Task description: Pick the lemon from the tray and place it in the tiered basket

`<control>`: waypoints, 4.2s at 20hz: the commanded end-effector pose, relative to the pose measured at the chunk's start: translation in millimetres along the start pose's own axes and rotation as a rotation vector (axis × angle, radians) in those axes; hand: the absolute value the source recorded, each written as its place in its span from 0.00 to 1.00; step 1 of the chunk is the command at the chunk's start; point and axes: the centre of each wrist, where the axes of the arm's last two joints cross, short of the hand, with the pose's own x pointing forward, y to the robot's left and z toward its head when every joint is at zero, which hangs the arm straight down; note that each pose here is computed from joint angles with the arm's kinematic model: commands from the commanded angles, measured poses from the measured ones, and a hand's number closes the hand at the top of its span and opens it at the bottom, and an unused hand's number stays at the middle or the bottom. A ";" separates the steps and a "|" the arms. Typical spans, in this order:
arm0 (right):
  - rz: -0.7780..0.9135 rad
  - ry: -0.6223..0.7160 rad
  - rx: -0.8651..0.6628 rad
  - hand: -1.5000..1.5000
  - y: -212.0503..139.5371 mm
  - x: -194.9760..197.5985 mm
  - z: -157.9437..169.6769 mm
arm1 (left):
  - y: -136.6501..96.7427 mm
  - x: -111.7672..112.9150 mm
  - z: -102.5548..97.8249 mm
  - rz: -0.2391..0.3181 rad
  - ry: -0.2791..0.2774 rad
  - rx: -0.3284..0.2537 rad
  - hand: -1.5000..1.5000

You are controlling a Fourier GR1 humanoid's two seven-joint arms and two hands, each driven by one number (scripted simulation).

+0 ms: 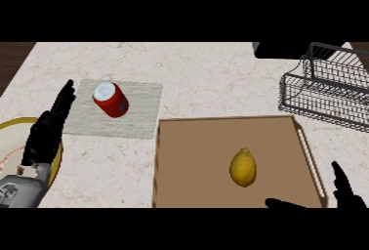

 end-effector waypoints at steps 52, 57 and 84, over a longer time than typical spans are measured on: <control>0.269 0.300 0.092 0.00 100.0 49.5 -36.7 | -1.0 -13.7 -6.4 -0.005 0.012 0.015 0.50; 0.304 0.338 0.210 1.00 119.7 33.2 -27.2 | -0.2 -5.5 -5.2 0.004 0.005 0.023 0.50; 0.291 -0.675 0.027 1.00 155.7 161.1 47.4 | -14.2 -26.7 -1.6 -0.003 0.023 0.017 0.50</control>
